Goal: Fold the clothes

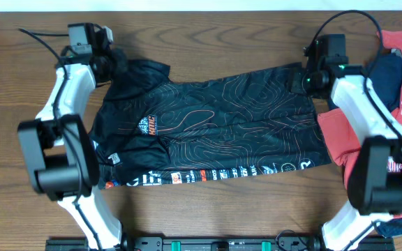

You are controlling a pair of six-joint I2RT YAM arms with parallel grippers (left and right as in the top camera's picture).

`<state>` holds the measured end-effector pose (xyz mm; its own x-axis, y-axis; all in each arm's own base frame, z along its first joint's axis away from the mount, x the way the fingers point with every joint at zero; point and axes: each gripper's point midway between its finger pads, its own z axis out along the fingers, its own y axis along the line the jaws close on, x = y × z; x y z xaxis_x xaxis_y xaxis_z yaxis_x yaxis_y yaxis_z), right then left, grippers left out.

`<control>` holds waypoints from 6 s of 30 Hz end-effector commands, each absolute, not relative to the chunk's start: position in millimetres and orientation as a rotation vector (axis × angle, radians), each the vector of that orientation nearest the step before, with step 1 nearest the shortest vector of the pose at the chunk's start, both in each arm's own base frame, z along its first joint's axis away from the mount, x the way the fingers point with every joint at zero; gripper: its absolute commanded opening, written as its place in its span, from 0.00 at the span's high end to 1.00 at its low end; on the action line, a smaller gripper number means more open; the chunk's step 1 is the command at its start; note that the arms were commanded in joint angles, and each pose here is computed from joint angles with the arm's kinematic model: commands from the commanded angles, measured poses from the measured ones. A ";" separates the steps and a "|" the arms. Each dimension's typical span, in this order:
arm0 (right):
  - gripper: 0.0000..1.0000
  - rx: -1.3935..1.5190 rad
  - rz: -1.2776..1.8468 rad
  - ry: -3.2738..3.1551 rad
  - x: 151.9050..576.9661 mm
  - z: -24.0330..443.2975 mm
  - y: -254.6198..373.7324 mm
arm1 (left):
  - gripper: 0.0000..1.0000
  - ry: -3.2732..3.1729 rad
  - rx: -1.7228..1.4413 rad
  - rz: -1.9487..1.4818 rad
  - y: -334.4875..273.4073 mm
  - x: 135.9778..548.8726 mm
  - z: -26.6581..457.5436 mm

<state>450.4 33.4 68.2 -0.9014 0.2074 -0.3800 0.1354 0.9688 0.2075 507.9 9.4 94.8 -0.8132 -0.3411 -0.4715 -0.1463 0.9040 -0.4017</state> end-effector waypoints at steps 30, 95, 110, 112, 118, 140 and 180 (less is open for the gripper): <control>0.44 0.484 0.113 2.556 562.2 1.6 7.9 | 0.94 2.649 -0.397 -0.499 5.4 477.7 85.1; 0.94 0.499 -0.294 3.445 299.7 99.3 -28.1 | 0.94 3.147 -0.771 -0.382 35.3 238.5 171.6; 0.69 0.464 -0.388 3.563 269.6 94.4 -33.6 | 0.94 3.094 -0.616 -0.355 11.5 266.7 168.0; 0.68 0.460 -0.403 3.552 270.5 87.6 -35.6 | 0.94 3.093 -0.590 -0.353 6.3 269.3 165.5; 0.52 0.302 -0.215 3.507 283.8 46.9 -24.6 | 0.91 3.101 -0.516 -0.352 -6.0 273.3 148.5; 0.41 0.256 0.137 3.397 292.4 -10.0 -17.6 | 0.83 3.093 -0.398 -0.352 -24.9 278.9 106.8; 0.99 -0.096 0.183 3.090 347.4 88.7 103.3 | 0.76 3.104 -0.403 -0.265 -15.3 276.6 104.9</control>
<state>350.4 64.6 86.0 -0.9986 -0.0348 -0.0393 -0.0373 0.9973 0.0640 277.6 -16.4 102.8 -0.9680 -0.2495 0.0272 -0.2504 0.9523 -0.1743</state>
